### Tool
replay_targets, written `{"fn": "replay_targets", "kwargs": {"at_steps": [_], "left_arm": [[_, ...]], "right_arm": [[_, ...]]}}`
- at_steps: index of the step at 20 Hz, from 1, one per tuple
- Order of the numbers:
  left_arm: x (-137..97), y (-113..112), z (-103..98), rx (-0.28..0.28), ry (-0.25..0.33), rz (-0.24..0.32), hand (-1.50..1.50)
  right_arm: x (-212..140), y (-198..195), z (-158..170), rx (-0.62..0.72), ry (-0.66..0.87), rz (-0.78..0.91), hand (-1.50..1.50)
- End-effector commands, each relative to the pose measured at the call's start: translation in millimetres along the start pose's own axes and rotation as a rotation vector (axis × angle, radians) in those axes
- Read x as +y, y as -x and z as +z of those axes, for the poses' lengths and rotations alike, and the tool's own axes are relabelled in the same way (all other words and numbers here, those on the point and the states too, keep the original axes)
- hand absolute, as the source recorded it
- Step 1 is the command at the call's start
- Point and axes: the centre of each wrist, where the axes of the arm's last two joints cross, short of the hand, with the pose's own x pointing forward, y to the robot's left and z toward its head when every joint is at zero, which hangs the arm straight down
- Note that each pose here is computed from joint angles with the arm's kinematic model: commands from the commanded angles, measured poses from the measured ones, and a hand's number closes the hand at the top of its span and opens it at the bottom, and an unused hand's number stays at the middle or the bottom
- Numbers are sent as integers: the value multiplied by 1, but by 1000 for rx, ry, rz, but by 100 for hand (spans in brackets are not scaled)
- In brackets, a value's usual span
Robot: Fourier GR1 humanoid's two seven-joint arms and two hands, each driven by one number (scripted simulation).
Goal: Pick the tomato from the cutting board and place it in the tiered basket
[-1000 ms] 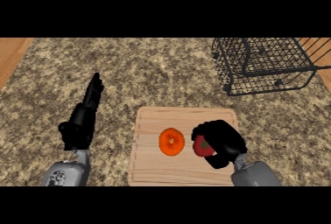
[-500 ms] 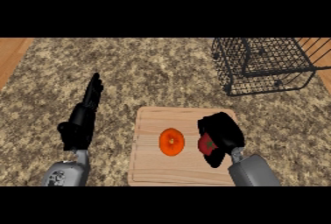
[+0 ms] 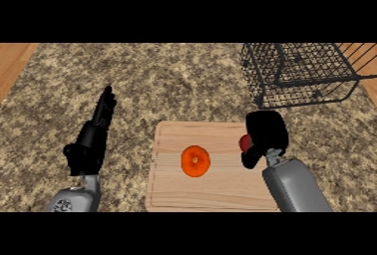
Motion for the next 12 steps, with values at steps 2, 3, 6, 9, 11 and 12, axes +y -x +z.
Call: {"fn": "replay_targets", "kwargs": {"at_steps": [2,3,6,9,11,12], "left_arm": [[6,-1,-7,-21,-7,9,0],[1,9,-4,12,-2,-16,0],[9,1,-1,3,-7,-2,0],[-2,10,7,25,1,-8,0],[-7,-9,-12,7,-7,12,0],[-16,-2,-8,-14,1,8,0]], "right_arm": [[-56,4,20,110,130,-7,150],[-80,6,26,125,181,-41,150],[-114,-3,48,148,266,-98,150],[-155,34,75,136,334,-104,150],[-178,35,77,182,344,-151,150],[-187,37,90,165,366,-182,150]]}}
